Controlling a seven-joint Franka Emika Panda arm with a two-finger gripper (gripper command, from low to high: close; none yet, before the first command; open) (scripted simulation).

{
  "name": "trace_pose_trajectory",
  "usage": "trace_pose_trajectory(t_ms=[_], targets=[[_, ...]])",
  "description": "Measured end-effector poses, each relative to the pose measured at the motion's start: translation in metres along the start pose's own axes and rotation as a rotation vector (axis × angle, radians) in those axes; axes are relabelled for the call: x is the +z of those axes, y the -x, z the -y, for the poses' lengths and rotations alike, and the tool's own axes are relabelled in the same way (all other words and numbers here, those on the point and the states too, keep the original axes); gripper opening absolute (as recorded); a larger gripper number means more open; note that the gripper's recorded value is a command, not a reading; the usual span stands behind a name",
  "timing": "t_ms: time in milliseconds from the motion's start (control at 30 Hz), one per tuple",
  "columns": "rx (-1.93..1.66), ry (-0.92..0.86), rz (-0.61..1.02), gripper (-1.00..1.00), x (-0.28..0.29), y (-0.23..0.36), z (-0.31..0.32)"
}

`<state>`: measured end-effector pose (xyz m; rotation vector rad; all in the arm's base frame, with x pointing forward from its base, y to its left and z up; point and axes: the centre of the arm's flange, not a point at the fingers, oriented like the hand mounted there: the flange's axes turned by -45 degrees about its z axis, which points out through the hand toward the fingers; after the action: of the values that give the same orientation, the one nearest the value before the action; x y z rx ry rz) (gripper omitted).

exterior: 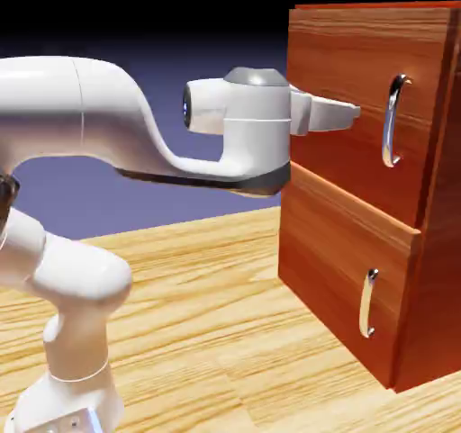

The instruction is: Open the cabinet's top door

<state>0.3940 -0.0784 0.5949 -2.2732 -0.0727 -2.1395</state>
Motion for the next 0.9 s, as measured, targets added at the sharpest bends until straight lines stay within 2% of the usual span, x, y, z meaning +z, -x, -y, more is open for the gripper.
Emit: trace_pose_trajectory(t_ms=[333, 500, 533, 900], targets=[[0.018, 0.005, -0.061, 0.00, 0.018, 0.023, -0.051], [0.019, 0.005, -0.061, 0.00, 0.066, 0.020, -0.051], [0.018, 0.005, -0.061, -1.00, 0.068, 0.020, -0.051], [0.021, 0.129, -0.060, -1.00, 0.016, 0.023, -0.029]])
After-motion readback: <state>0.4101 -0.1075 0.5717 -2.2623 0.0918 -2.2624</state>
